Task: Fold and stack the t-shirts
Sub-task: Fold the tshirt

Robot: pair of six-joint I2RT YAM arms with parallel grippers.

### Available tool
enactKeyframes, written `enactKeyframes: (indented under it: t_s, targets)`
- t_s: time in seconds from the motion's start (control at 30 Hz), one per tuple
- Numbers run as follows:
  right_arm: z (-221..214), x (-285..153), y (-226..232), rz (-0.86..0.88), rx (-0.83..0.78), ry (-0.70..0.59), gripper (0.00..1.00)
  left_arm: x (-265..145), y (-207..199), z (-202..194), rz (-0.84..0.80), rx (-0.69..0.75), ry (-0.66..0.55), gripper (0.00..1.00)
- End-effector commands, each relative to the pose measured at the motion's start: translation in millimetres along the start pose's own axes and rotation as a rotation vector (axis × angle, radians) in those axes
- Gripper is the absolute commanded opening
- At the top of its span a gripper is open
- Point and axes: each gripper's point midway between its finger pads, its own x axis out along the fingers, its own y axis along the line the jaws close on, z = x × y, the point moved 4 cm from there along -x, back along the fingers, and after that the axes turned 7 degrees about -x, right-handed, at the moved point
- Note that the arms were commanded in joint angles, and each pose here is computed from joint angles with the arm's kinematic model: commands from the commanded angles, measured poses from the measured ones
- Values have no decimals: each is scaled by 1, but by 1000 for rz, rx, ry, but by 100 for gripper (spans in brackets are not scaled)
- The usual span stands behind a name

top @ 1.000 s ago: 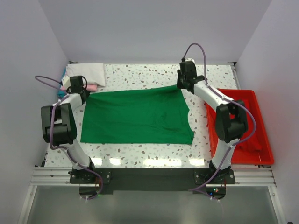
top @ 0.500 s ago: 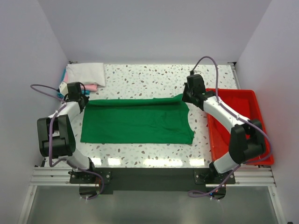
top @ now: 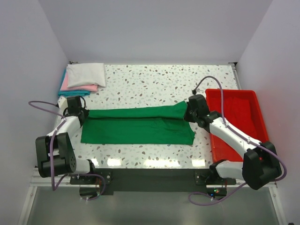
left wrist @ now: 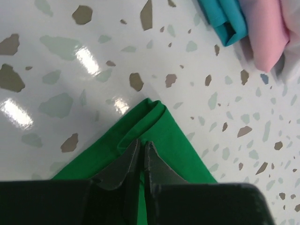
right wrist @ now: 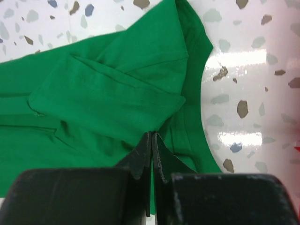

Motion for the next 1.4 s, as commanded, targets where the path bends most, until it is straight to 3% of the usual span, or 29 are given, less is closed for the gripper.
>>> enactKeyframes:
  t_s: [0.0, 0.03, 0.07, 0.1, 0.13, 0.17, 0.27, 0.5, 0.73, 0.93, 1.37]
  targets:
    - [-6, -4, -3, 5, 42, -45, 0, -7, 18, -3, 37, -63, -19, 5]
    - [-6, -7, -2, 23, 47, -55, 0, -7, 21, -6, 39, -76, -18, 12]
    - [-10, -7, -2, 28, 48, -51, 1, -7, 26, -9, 41, -78, -11, 35]
    - [-16, -6, -4, 31, 45, -39, 6, -10, 26, -8, 36, -86, -16, 43]
    - [-18, -8, -4, 36, 37, -37, 23, -11, 27, -9, 29, -87, -15, 46]
    - [-18, -10, -5, 35, 36, -39, 32, -14, 25, -9, 15, -91, -13, 54]
    - [-12, -17, -5, 46, 15, -59, 55, -26, 16, -2, -58, -104, -37, 63]
    - [25, 6, 9, 3, -53, -58, 55, -46, -17, 12, -202, -39, -64, 61]
    - [41, 49, 30, 9, -82, -19, 52, -40, -40, -29, -196, 78, -5, 55]
    - [49, 70, 62, 18, -144, -18, 55, -23, -28, -56, -129, 87, 44, 44]
    - [30, 101, 97, 27, -230, 29, 56, -9, 8, -69, 25, 51, 34, 37]
